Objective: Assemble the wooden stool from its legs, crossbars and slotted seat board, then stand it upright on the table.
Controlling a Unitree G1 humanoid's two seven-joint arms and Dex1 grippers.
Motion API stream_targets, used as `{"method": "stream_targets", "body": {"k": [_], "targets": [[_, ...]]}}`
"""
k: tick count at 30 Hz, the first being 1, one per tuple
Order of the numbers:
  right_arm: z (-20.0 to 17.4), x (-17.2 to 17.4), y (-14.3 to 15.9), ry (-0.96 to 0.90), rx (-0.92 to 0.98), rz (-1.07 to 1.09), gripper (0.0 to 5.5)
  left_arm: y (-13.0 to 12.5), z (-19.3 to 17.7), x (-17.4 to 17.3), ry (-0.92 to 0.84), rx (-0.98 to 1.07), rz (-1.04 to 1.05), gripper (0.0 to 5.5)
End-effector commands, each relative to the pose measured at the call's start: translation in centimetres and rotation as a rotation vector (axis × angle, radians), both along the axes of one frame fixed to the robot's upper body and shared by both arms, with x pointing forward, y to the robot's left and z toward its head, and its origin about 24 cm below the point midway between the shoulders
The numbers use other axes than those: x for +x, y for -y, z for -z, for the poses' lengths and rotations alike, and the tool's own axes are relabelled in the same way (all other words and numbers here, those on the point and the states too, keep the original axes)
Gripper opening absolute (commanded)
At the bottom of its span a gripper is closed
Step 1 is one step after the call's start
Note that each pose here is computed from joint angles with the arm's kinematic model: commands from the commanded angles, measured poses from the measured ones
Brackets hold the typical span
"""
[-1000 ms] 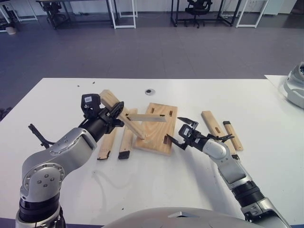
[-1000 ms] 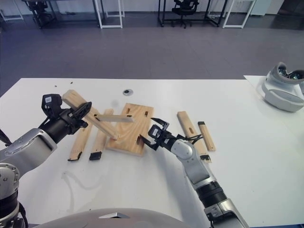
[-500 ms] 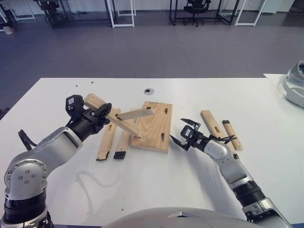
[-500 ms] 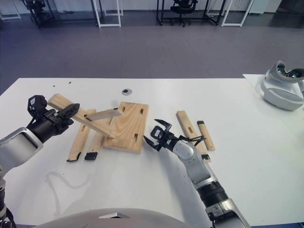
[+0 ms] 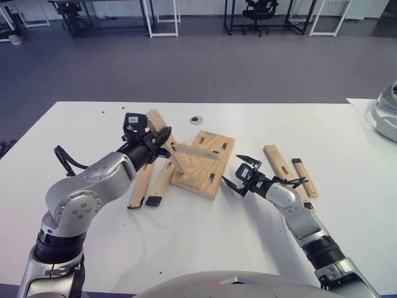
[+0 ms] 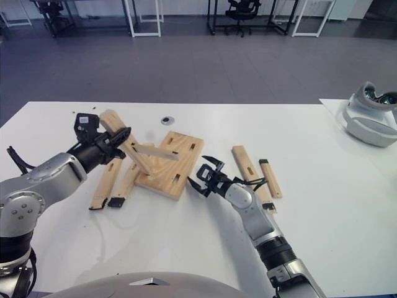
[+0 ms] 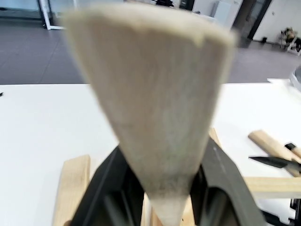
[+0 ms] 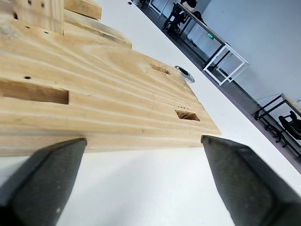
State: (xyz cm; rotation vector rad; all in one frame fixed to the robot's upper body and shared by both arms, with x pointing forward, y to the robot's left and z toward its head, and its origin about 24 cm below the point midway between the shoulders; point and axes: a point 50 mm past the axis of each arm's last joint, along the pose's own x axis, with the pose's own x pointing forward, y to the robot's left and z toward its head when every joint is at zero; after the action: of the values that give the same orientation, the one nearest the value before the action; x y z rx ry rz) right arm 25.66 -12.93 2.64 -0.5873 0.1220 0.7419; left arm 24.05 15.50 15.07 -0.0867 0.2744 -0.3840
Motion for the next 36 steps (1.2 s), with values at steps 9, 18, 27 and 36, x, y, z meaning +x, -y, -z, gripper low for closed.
{"method": "stream_targets", "body": {"k": [9, 18, 27, 36], "targets": [[-0.7, 1.0, -0.3, 0.031, -0.006, -0.003, 4.55, 1.5, 0.3, 1.1, 0.029, -0.025, 0.012, 1.03], [-1.4, 2.0, 0.9, 0.061, -0.003, 0.047, 4.55, 2.6, -2.1, 0.0, 0.057, -0.231, 0.154, 2.45], [-3.9, 3.7, 4.6, 0.152, 0.008, 0.198, 4.55, 2.1, -0.8, -2.3, -0.083, -0.292, 0.250, 4.10], [-3.9, 2.6, 7.6, 0.163, 0.010, 0.298, 4.55, -0.9, -12.0, -2.6, 0.451, -0.399, 0.360, 5.38]]}}
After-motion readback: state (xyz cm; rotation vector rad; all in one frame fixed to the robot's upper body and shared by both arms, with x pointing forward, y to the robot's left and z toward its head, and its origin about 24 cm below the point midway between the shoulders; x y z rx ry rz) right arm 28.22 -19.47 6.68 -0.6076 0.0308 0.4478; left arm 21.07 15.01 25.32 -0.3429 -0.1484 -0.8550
